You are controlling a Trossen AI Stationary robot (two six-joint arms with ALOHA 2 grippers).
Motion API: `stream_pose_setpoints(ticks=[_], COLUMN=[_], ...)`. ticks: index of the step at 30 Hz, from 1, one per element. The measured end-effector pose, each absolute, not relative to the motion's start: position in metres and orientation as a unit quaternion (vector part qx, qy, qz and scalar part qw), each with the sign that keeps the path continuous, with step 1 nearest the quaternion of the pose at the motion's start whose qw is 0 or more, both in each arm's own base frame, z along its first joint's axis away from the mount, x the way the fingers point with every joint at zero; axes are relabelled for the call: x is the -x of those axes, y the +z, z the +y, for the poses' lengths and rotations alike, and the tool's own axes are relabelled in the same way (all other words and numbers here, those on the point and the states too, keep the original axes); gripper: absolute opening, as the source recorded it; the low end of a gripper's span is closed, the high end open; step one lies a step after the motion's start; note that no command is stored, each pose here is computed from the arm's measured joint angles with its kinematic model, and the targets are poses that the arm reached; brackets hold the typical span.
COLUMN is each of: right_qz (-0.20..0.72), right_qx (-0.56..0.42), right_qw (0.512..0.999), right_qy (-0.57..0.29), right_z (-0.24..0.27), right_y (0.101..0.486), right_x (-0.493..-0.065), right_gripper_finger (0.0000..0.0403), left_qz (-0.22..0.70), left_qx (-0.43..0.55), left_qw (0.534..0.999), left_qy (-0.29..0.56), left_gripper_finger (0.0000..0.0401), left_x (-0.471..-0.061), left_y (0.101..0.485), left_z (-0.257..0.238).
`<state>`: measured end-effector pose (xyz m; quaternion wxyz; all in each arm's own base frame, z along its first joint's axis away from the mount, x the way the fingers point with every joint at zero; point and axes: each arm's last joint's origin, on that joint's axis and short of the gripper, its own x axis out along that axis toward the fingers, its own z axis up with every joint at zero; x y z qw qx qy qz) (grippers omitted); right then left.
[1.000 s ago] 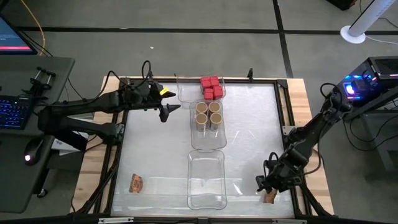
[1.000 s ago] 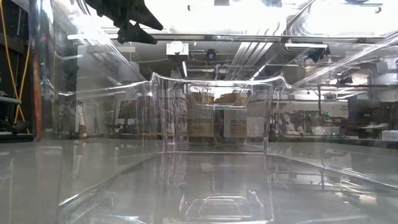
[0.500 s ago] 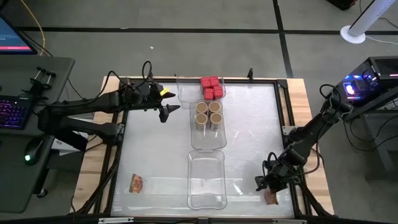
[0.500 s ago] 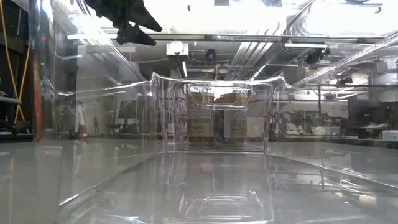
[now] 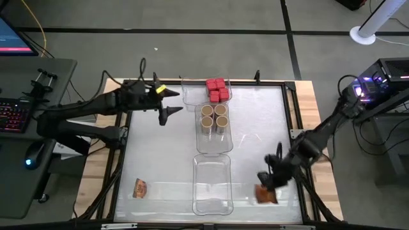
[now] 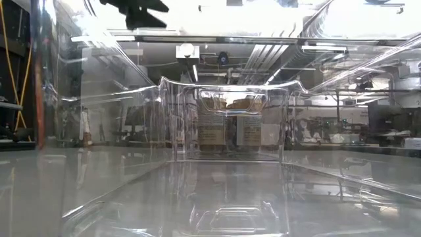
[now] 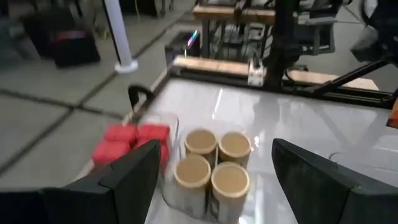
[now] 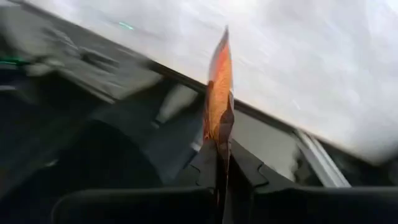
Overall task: Sort spices by type
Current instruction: Put the bottom right orange seasoning pack into the bottom transparent bin
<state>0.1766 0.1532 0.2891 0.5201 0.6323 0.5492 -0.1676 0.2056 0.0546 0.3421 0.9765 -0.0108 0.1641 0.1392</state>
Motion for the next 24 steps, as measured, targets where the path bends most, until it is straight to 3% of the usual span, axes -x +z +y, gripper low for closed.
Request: stream_pose_setpoints(ticks=[6,9,14,17,24], right_qz=[0.466,0.473,0.561,0.613,0.623], right_qx=[-0.620,-0.589,-0.520,-0.489,-0.492], right_qw=[0.619,0.647,0.635,0.603,0.586], right_qy=[-0.127,-0.102,-0.106,-0.147,-0.163], right_z=[0.106,0.088,0.072,0.063,0.063], right_y=[0.329,0.332,0.317,0.305,0.290], right_x=[-0.223,-0.257,-0.308,-0.330,-0.381], right_gripper_finger=[0.0004,0.0003,0.0003,0.0003,0.0002], left_qz=[0.139,0.151,0.179,0.187,0.189], left_qx=[-0.017,0.004,0.032,0.038,0.016], left_qw=[0.979,0.976,0.973,0.972,0.972], left_qy=[0.151,0.155,0.142,0.140,0.136], left_gripper_finger=[0.0294,0.0294,0.0294,0.0294,0.0294], left_x=[-0.197,-0.196,-0.194,-0.193,-0.192], left_y=[0.357,0.355,0.349,0.347,0.348], left_z=[0.053,0.053,0.051,0.051,0.051])
